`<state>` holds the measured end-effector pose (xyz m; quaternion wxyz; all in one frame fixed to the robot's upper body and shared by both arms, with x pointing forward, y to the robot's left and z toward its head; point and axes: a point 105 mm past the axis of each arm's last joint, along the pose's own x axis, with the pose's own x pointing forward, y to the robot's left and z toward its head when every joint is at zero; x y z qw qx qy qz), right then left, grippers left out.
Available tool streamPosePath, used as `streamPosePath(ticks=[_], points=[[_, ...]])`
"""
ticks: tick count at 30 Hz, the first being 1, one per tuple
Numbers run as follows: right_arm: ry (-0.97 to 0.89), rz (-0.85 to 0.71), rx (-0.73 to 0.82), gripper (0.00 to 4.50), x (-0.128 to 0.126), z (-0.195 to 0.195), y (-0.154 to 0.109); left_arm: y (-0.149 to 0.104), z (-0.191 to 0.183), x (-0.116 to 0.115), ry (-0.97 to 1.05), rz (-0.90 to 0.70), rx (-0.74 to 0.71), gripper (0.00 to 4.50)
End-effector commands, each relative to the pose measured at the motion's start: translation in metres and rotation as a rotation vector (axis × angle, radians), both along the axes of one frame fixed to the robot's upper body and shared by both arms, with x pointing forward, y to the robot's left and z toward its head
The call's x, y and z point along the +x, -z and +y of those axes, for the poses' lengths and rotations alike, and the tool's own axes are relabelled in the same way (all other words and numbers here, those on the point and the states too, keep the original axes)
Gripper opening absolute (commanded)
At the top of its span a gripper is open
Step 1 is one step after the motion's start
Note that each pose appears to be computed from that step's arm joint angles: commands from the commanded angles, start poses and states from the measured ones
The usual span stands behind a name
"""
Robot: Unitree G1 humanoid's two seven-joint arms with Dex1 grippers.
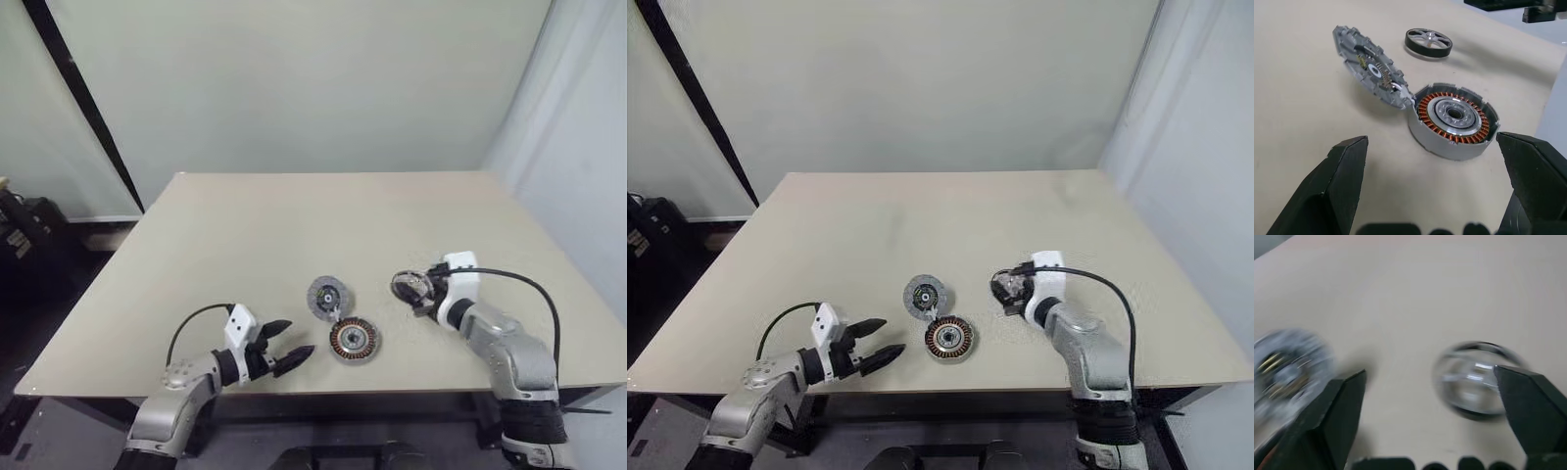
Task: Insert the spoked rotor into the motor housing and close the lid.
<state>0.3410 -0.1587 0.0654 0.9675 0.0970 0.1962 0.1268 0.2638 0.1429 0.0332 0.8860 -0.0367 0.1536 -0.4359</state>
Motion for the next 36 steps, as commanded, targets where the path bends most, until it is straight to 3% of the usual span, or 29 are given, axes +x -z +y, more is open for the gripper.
streamPosePath(ticks=[1,7,30,34,36], points=[[0.107,0.033,0.146,4.49,0.008,-0.01,0.0,-0.015,-0.009,0.006,0.034,-0.065,-0.015,4.5],[0.2,0.124,0.364,4.49,0.023,-0.007,0.012,-0.017,-0.009,0.007,0.042,-0.07,-0.011,4.5],[0.281,0.255,0.627,4.49,0.044,0.009,0.042,-0.018,-0.004,0.003,0.032,-0.067,0.007,4.5],[0.311,0.261,0.636,3.63,0.045,0.008,0.045,-0.018,-0.003,0.003,0.031,-0.067,0.008,4.5],[0.321,0.262,0.638,2.88,0.045,0.007,0.046,-0.018,-0.003,0.003,0.031,-0.067,0.008,4.5]])
